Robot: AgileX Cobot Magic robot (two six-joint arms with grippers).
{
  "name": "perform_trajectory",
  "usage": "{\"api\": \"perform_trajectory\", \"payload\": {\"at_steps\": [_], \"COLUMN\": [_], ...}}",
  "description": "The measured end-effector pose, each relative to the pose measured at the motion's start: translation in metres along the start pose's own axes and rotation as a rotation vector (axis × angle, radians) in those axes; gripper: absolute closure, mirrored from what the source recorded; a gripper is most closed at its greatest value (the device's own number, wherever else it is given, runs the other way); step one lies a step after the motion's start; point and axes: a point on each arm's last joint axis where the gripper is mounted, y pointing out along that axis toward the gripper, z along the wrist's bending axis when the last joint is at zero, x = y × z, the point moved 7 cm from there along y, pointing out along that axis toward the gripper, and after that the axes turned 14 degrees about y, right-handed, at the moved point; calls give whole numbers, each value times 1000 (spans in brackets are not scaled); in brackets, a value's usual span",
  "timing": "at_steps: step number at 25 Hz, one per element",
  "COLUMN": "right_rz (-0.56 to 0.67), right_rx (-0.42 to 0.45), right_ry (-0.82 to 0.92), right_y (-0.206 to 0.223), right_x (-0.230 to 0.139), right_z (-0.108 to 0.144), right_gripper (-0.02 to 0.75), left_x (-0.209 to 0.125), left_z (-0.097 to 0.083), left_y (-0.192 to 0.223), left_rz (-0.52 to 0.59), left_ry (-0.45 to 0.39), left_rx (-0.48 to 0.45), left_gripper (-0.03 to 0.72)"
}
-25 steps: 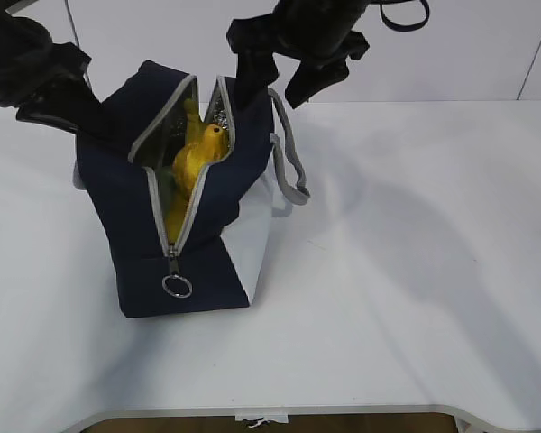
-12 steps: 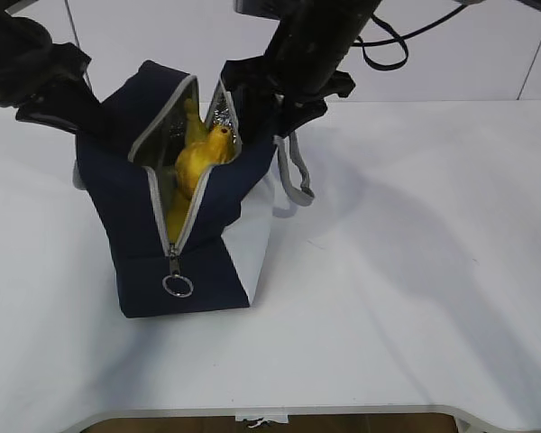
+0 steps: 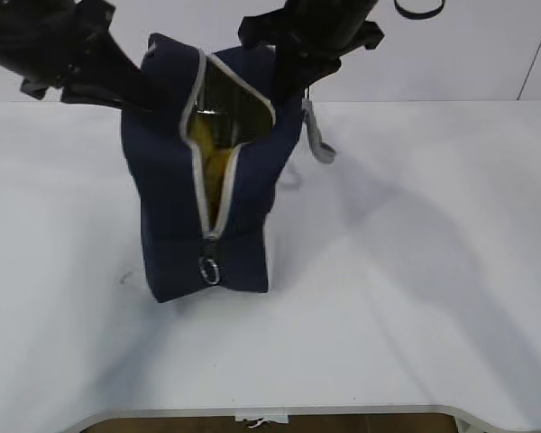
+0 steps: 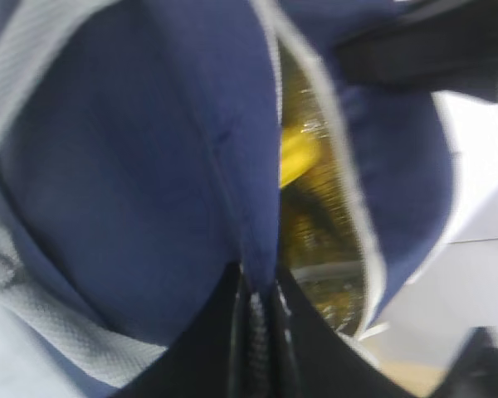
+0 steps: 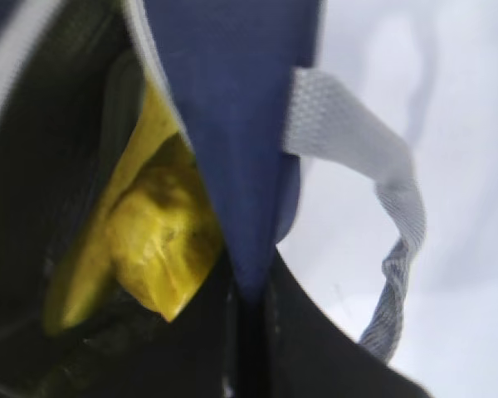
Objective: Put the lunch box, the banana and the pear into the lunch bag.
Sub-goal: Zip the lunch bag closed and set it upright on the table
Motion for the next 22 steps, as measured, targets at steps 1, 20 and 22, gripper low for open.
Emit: {"api": "perform_trajectory", "payload": {"at_steps": [1,20,22], "right_rz": [-16,-22,-28], "right_rx": [-12,-152,-145], "right_ry": [-9,3,4], "right_y": [-10,-34,-34], "right_x": [1,-14,-13], "right_z": [0,-22,-21], "right_gripper": [727,708,675], "left_x": [3,18,19], "left_z": [-8,-42,-42], "left_y": [5,59,60], "left_rz": [-15,-108,-110], "left_ry": [-9,26,28], "left_rx": [-36,-96,-94], "left_gripper": [676,676,676]}}
